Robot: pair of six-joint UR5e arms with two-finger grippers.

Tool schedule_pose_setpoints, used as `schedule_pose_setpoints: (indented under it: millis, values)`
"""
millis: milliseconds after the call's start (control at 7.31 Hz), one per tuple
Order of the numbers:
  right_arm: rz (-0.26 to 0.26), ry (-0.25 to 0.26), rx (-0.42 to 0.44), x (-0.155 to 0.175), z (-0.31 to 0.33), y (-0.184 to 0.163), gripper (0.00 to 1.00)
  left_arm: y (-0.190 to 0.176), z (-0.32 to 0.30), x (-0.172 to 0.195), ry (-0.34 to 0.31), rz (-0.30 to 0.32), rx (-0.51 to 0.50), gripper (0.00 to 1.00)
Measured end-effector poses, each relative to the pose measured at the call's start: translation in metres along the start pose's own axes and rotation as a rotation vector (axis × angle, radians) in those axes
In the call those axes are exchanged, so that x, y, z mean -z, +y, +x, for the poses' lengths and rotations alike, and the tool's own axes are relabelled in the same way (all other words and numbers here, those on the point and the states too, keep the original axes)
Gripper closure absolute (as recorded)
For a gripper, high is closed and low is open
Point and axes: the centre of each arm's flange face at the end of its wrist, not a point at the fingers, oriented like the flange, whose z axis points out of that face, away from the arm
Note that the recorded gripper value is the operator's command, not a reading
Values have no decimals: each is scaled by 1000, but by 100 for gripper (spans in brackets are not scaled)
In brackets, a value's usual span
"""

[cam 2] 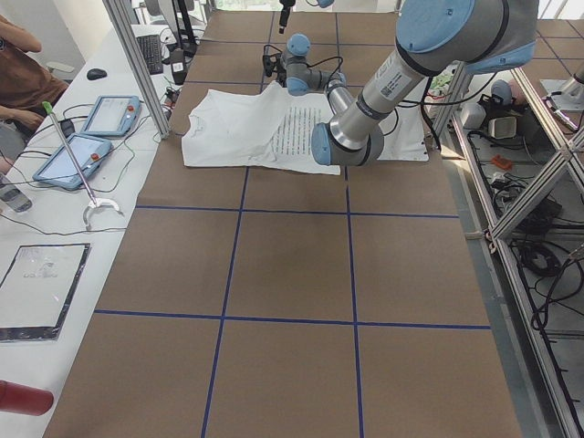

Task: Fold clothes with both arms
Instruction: 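Fold the held sleeve across the shirt front over the first sleeve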

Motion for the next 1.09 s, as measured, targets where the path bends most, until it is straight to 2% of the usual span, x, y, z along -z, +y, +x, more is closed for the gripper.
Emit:
schedule_pose_setpoints:
  millis: [273, 820, 957, 1094]
  values:
    - [-2, 6, -4, -1, 5, 1, 0, 14, 10, -21, -19, 25, -13, 100]
    - [-3, 10, -7, -3, 6, -1, 0, 7, 14, -31, 7, 123, 15, 100]
    - [-2, 9, -6, -3, 5, -2, 0, 8, 18, -33, 10, 128, 26, 96]
    - [-2, 8, -6, -3, 5, -2, 0, 12, 22, -35, 9, 128, 40, 56]
